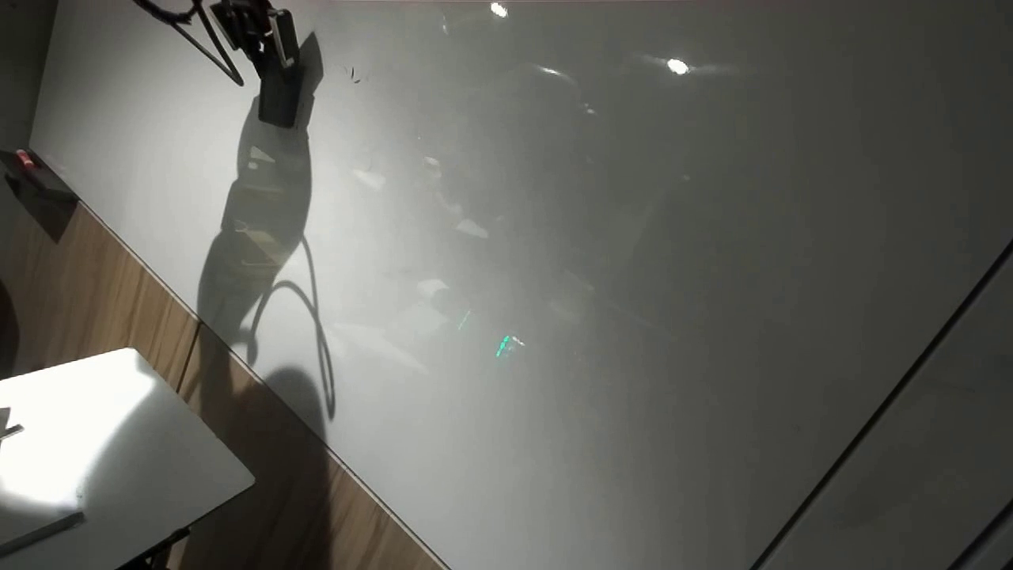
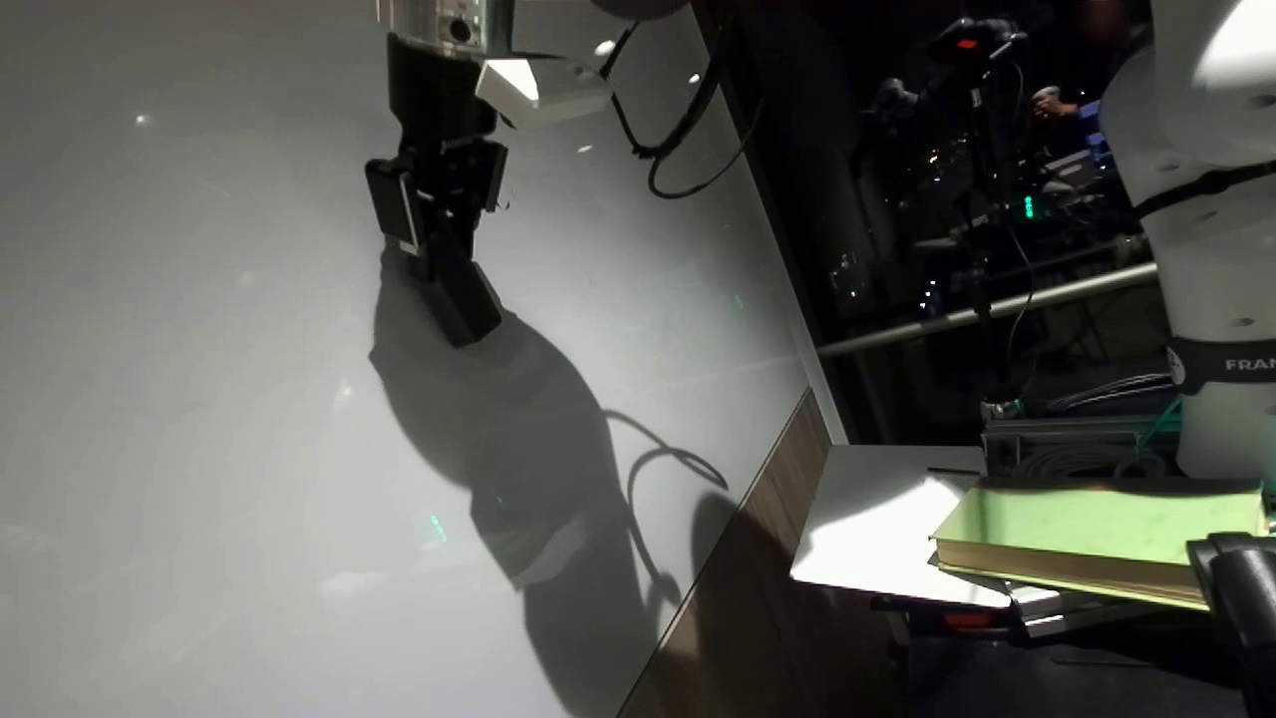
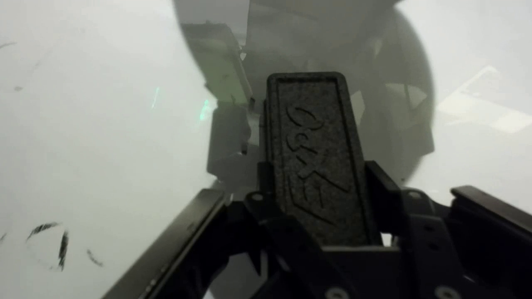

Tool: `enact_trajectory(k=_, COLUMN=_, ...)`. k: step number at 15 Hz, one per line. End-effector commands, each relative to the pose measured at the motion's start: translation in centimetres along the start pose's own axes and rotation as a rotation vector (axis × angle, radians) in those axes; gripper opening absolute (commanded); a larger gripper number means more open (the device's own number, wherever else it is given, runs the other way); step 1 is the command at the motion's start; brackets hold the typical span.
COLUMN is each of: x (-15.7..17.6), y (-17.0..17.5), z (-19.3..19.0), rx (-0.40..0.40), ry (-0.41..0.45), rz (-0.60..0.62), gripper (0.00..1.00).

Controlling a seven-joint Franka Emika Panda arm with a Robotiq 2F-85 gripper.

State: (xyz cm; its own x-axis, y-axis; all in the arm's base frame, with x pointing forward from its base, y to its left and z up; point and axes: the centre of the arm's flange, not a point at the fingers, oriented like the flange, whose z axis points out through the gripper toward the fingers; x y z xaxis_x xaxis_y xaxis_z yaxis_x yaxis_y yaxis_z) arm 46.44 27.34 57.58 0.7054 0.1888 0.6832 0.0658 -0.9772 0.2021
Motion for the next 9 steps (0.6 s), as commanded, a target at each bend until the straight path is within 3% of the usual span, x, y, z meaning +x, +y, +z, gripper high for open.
enact_trajectory(k=1, x=0.4, y=1.2, z=4.5, rx=-0.030, ry=-0.009, rz=0.002, gripper=0.30)
enact_trajectory(k=9, x=0.6, y=7.7, z=7.0, rx=-0.099, ry=-0.031, rz=0.053, gripper=0.30)
